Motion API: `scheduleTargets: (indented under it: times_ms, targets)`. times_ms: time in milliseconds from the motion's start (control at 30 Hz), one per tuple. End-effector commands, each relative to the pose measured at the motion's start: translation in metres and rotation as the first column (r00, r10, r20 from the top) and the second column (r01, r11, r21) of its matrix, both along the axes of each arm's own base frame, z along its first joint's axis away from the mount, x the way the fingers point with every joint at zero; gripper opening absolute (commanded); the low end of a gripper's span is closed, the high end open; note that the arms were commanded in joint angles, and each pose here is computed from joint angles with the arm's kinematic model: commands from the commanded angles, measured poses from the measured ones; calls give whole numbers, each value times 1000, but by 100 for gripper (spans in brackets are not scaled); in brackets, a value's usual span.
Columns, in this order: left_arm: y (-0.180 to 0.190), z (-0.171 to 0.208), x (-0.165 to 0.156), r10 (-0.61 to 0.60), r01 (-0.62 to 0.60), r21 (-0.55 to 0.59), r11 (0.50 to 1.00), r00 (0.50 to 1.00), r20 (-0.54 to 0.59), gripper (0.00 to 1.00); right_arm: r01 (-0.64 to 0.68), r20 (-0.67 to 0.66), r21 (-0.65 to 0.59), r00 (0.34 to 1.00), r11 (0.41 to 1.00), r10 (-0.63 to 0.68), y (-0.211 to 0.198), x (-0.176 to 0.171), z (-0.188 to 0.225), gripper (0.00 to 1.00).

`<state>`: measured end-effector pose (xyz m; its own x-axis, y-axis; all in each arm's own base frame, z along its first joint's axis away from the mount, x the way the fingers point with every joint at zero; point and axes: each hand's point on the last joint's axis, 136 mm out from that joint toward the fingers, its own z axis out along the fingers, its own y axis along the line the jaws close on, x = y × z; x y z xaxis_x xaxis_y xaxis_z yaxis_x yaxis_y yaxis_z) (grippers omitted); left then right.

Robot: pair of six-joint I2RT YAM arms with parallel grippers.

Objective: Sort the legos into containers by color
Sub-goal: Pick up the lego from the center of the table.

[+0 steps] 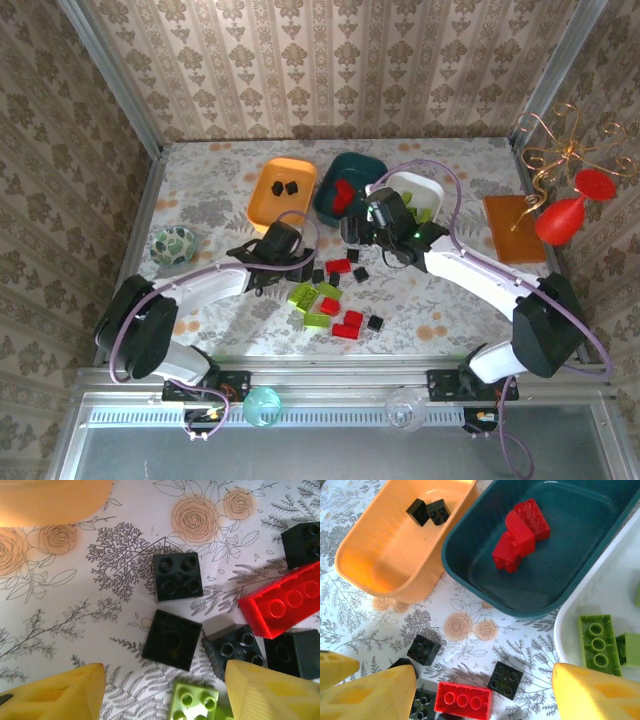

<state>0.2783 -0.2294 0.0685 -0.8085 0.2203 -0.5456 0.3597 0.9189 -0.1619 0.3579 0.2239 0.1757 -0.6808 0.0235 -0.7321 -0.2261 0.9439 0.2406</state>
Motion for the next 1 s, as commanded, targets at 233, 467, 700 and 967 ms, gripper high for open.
scheduleTargets:
  times_ms: [233,467,700,967]
  targets:
    - [-4,-15,16,-27,28,89,996,1000,-9,62,58,51,32,997,998,-60,-9,2,13,73]
    - [-6,-26,20,-32,36,121,992,999,-33,58,74,80,35,994,997,-77,-16,0,25,74]
    - [-7,-36,21,-30,37,136,990,998,-53,50,86,92,40,992,995,-90,-22,0,30,74]
    - [-4,-23,15,-21,25,108,994,999,-43,33,98,92,42,991,994,-101,-27,-2,29,74]
